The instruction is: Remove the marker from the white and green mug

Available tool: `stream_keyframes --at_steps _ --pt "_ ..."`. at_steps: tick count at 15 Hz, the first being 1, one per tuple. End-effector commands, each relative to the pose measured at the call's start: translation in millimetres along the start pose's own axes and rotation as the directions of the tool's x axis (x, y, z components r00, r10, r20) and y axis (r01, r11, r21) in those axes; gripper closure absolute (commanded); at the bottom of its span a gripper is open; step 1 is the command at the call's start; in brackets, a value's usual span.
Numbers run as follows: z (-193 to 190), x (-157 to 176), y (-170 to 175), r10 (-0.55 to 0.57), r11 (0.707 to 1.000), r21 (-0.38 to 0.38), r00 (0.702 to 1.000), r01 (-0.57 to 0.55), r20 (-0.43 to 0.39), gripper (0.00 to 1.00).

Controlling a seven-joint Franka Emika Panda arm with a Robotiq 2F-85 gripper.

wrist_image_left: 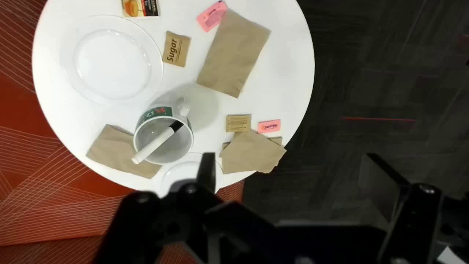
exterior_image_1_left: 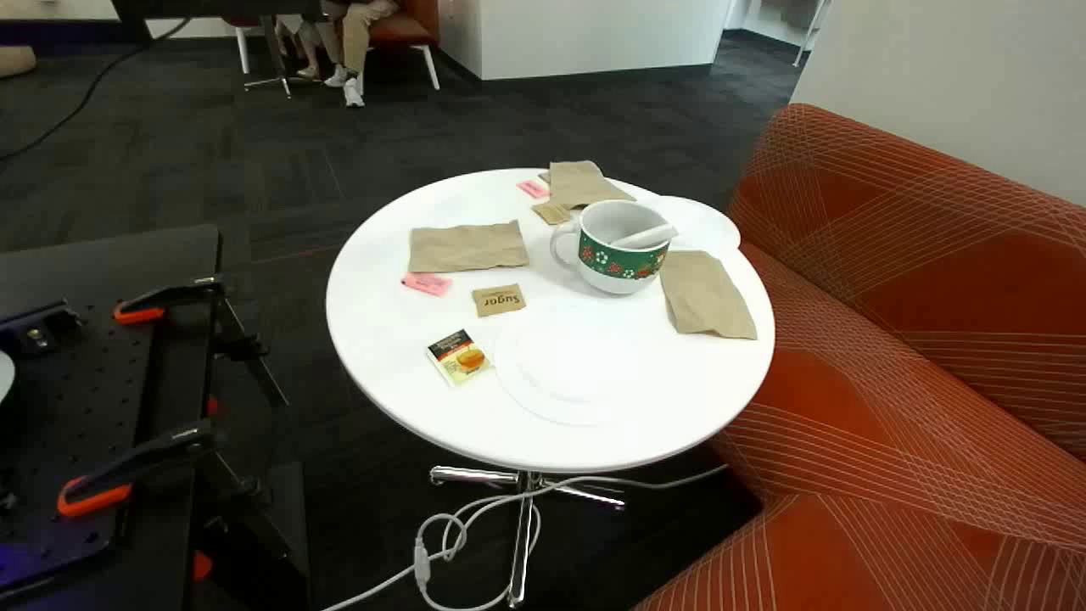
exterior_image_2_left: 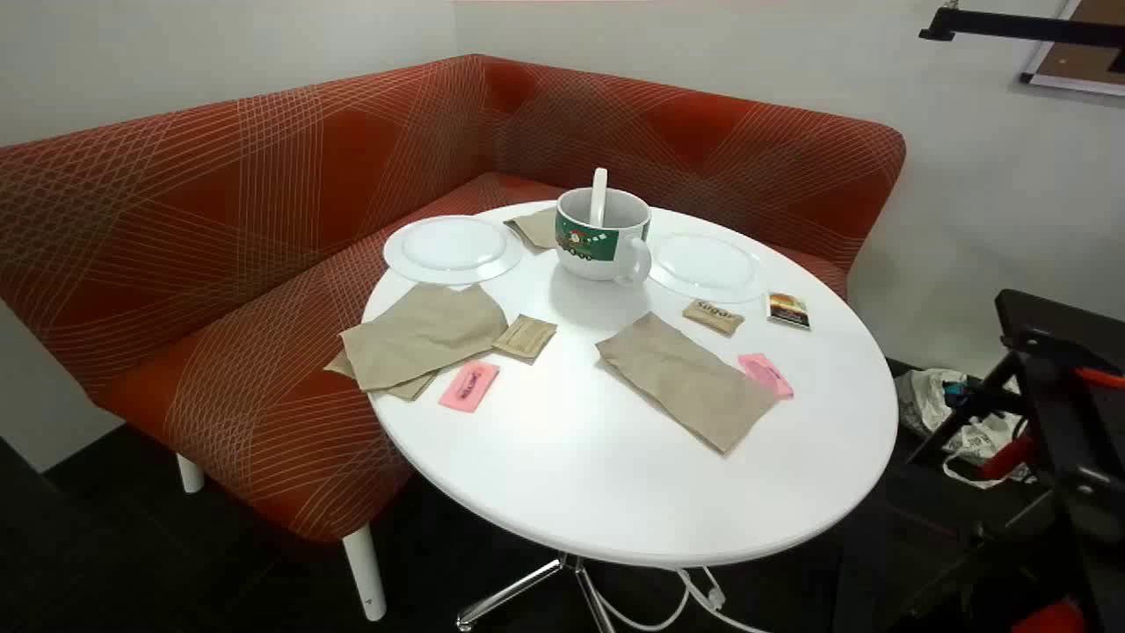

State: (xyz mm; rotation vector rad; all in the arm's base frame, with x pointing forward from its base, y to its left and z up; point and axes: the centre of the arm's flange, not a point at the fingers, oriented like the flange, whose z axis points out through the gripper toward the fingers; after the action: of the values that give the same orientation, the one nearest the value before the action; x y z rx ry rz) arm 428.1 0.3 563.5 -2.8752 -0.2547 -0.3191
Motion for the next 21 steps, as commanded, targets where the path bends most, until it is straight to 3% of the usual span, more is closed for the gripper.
stream_keyframes --at_steps 1,7,13,17,21 --pt "0 0 0 0.0 1.0 0.0 1.0 0.0 0.0 0.0" --pt "1 4 0 0.007 1.0 -0.004 1.0 -0.007 0.0 0.0" --pt "26 35 9 0.157 0.988 0.004 0.988 -0.157 0.006 0.0" --pt "68 66 23 0.364 0.931 -0.005 0.931 -0.364 -0.029 0.0" --pt "124 99 35 0.536 0.839 -0.047 0.838 -0.542 -0.106 0.0"
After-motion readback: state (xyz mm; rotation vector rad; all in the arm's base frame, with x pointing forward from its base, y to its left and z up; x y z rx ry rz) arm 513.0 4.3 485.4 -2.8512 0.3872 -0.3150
